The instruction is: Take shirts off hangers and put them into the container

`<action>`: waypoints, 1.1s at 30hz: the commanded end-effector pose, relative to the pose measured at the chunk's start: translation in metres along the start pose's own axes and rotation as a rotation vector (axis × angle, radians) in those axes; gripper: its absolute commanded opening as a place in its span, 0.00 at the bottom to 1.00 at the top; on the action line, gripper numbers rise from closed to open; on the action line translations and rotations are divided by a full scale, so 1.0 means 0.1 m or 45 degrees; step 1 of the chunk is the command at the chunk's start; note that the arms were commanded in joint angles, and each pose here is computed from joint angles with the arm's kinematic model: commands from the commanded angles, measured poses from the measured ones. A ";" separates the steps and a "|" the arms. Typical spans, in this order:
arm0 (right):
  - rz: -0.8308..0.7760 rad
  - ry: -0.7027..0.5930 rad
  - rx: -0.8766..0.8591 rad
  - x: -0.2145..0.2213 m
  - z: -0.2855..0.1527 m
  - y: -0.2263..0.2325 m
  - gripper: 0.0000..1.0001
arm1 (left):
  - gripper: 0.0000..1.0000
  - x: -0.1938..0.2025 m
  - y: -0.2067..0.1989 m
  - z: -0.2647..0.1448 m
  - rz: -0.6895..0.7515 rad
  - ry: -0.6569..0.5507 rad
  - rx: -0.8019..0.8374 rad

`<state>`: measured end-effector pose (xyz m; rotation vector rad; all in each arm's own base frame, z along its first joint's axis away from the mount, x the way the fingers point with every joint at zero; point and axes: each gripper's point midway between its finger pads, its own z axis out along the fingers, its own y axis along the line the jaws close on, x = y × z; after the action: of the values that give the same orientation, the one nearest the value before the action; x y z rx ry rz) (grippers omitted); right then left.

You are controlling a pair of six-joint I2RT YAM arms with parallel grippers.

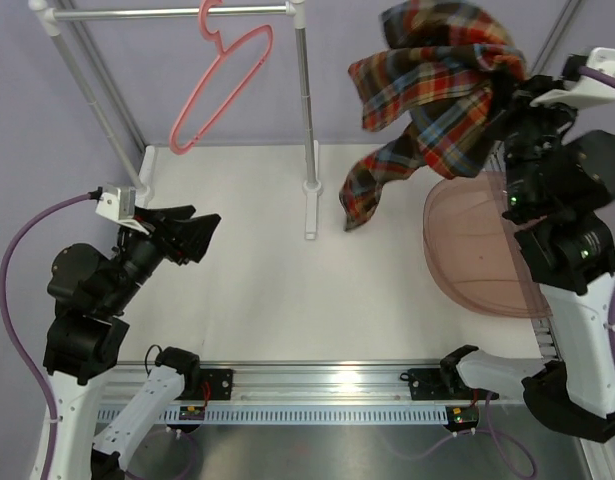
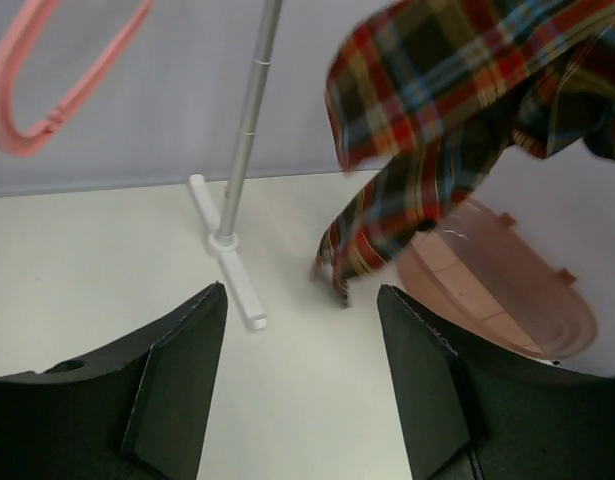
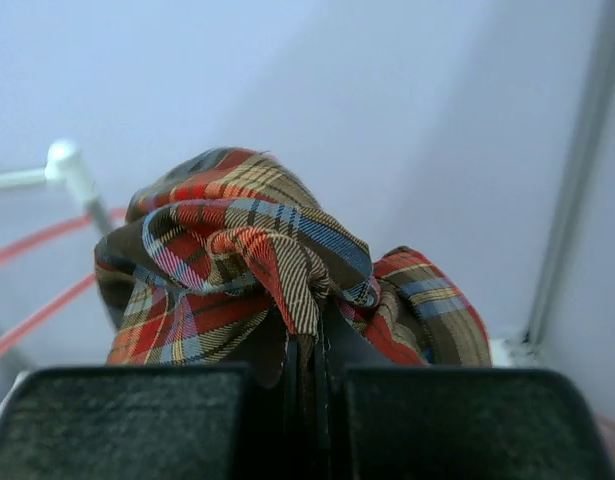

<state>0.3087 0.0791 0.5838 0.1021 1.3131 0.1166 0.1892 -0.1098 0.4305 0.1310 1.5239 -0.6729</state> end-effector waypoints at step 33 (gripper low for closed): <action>-0.376 -0.582 0.575 -1.98 -0.42 -1.04 0.00 | 0.67 0.86 -0.10 0.21 -0.084 0.276 0.251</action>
<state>0.2219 -0.0442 0.7384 0.2769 0.9094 -0.3575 0.2043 -0.1535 0.3485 0.2637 1.6971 -0.8711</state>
